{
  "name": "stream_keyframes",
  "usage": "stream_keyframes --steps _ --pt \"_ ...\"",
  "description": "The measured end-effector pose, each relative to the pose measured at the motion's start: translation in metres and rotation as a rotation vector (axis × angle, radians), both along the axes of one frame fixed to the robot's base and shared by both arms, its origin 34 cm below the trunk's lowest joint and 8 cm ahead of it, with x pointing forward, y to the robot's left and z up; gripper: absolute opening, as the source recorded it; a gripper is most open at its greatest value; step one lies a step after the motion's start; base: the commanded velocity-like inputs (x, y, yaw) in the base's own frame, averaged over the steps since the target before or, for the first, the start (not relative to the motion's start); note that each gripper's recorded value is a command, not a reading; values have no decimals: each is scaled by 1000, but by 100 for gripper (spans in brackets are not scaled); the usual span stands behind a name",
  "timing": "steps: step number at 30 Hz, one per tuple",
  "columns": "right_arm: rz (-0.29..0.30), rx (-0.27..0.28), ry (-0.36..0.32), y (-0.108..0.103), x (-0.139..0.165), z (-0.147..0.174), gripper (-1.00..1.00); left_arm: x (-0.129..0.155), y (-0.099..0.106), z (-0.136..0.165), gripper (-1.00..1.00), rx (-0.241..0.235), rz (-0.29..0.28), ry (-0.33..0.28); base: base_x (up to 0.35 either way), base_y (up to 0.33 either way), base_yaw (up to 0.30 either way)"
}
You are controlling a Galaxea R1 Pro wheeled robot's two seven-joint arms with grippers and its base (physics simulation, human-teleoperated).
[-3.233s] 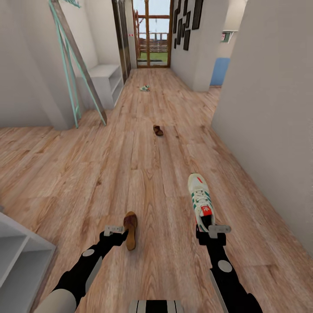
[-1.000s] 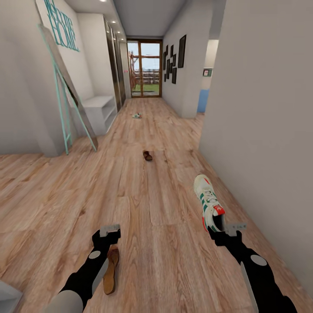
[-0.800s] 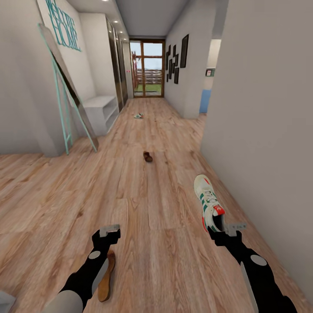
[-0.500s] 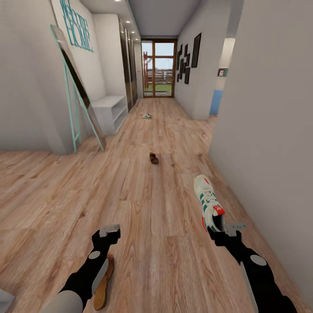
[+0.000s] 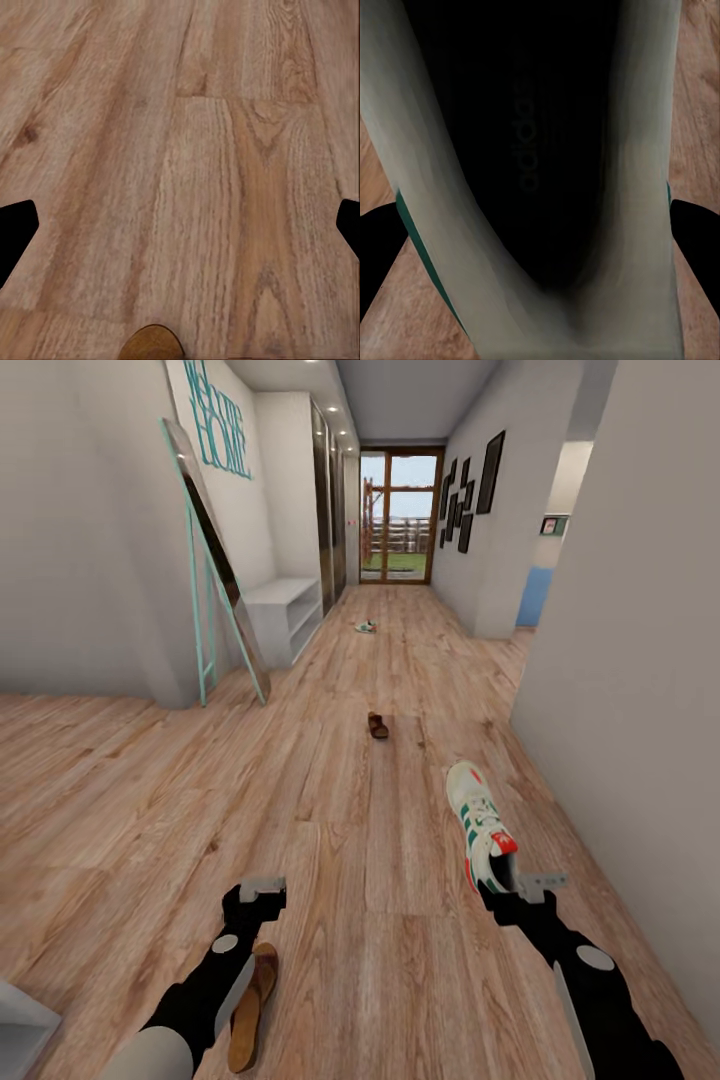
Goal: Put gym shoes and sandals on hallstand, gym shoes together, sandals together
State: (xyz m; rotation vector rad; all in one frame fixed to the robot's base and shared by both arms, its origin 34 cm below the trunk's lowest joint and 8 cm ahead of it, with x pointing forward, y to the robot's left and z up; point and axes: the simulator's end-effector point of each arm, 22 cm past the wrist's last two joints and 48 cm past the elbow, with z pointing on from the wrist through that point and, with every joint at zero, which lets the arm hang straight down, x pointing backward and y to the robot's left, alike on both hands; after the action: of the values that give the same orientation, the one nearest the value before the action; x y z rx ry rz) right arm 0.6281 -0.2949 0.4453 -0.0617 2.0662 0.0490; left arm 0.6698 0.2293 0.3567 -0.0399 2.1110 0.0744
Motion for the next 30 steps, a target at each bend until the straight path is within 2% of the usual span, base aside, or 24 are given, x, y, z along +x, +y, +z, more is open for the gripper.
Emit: stream_keyframes --steps 3,7,12,18,24,30 --pt "-1 -3 -12 -1 2 6 -100 -2 -3 -3 100 7 -14 13 0 0 2" --pt "-2 -7 -6 -2 3 4 -100 -13 -5 -25 100 13 -23 89 0 0 0" --pt "-10 0 48 -3 -1 -11 -100 -28 -8 -52 100 17 -35 188 0 0 0" --pt "-13 7 100 -3 -5 -26 -100 -38 -6 -73 100 19 -42 245 0 0 0" --pt "-14 9 126 -2 -6 -36 -100 -51 7 -97 100 27 -30 298 0 0 0" --pt "-21 13 159 -3 -6 -40 -100 -79 33 -132 100 56 -10 384 0 0 8"
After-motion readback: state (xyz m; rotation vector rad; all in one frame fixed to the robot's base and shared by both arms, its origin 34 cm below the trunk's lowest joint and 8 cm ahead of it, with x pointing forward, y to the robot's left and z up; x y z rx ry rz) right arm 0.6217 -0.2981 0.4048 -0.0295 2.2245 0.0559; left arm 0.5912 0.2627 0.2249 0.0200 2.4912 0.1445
